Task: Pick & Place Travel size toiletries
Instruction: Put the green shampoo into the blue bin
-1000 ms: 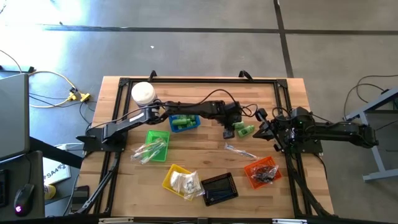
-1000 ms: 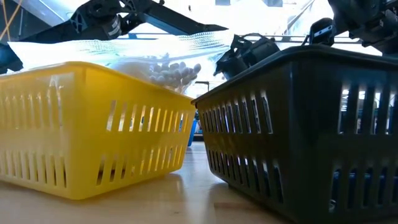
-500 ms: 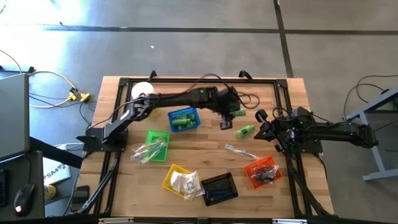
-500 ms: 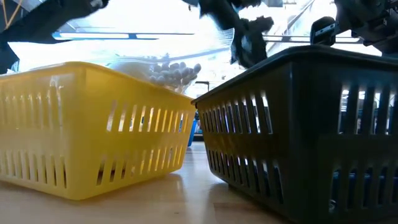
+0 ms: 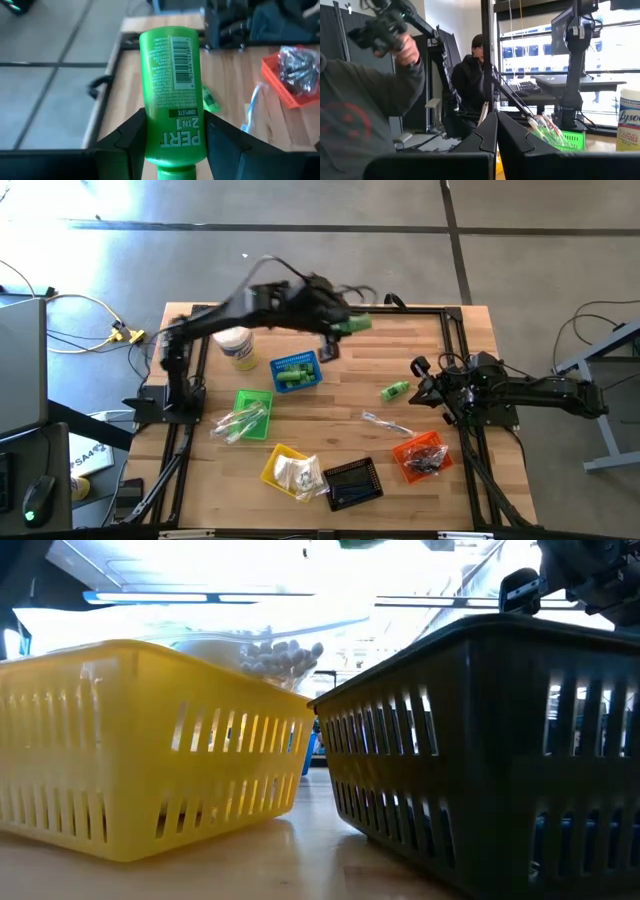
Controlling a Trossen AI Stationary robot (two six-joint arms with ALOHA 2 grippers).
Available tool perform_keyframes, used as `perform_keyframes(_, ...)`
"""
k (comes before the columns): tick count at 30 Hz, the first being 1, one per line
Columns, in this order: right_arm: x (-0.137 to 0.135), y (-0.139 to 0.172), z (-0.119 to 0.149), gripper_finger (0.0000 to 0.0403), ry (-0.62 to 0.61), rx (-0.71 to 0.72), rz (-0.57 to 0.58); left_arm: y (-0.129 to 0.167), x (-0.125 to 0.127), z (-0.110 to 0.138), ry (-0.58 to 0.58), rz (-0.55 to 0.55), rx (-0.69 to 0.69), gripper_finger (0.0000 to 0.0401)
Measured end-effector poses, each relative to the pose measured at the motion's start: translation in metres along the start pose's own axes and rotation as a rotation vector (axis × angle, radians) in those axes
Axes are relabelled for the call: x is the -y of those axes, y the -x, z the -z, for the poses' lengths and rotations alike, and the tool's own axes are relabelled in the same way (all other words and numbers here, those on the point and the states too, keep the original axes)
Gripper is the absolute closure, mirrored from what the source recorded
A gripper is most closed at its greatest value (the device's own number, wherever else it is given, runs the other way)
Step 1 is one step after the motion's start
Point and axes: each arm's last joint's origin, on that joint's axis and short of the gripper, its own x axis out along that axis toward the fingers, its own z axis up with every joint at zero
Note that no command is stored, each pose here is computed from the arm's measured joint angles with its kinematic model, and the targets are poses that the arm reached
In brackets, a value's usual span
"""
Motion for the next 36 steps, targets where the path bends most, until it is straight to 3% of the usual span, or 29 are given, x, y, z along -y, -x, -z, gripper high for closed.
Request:
perform_keyframes(10,0.0,0.0,0.001,0.04,-0.005,-0.006,0.004,0.11,-0.015,0.005,0.039,-0.137,0.051,0.0251)
perform_keyframes(14,0.0,0.0,0.001,0.04,-0.003,-0.006,0.005,0.157,-0.021,0.009,0.073,-0.203,0.144,0.0251)
perform_keyframes(18,0.0,0.0,0.001,0.04,-0.001,-0.004,0.007,0.192,-0.024,0.026,0.092,-0.247,0.179,0.0251)
perform_keyframes(23,0.0,0.0,0.0,0.04,0.005,0.004,0.013,0.205,-0.02,0.065,0.143,-0.285,0.176,0.0251)
perform_keyframes(27,0.001,0.0,0.0,0.04,0.008,0.006,0.027,0.205,-0.013,0.11,0.203,-0.283,0.226,0.0251)
perform_keyframes(36,0.001,0.0,0.001,0.04,0.022,-0.001,0.037,0.157,0.01,0.218,0.386,-0.198,0.318,0.0244)
